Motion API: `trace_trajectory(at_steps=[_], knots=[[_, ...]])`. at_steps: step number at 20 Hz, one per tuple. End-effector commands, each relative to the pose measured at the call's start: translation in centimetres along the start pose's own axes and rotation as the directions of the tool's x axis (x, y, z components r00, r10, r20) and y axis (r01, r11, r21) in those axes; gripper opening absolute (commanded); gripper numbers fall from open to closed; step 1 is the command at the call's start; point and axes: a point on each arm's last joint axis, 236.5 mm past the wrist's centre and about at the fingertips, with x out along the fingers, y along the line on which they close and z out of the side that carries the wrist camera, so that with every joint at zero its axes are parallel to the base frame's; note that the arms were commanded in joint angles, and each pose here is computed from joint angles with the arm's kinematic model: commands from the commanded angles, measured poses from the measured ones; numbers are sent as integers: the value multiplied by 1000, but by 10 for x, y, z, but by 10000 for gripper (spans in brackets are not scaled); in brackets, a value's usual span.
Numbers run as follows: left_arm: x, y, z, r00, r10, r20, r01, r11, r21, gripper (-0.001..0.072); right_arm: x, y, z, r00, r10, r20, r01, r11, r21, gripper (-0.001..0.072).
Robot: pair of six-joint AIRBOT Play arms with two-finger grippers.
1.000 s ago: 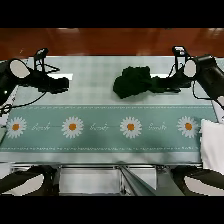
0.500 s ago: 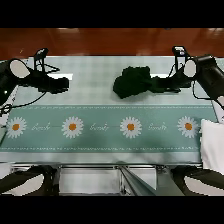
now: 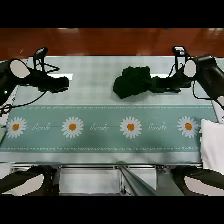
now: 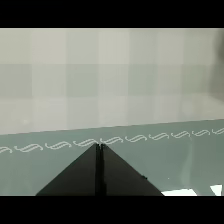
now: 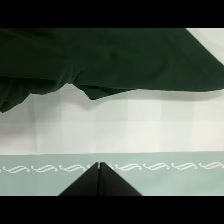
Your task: Fold the shirts.
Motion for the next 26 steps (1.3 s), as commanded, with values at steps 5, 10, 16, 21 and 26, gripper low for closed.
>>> trace_trajectory(at_steps=[5,10,16,21,26], knots=[[-2,2,13,999,3,50,-3,1000,-2,53,-1,2,11,999,10,46,-9,1000,-18,30],[-56,58,29,986,160,50,-161,986,30,506,-26,-21,27,993,-87,78,101,974,-204,415],[-113,51,-15,979,118,165,-116,993,-23,505,-12,20,88,948,69,310,-19,987,-161,415],[-91,60,-91,988,120,96,-117,992,-41,505,74,57,63,981,163,105,-141,971,-195,415],[-73,50,-102,995,55,79,-48,995,-86,505,128,55,33,990,129,-49,-137,964,-227,415]])
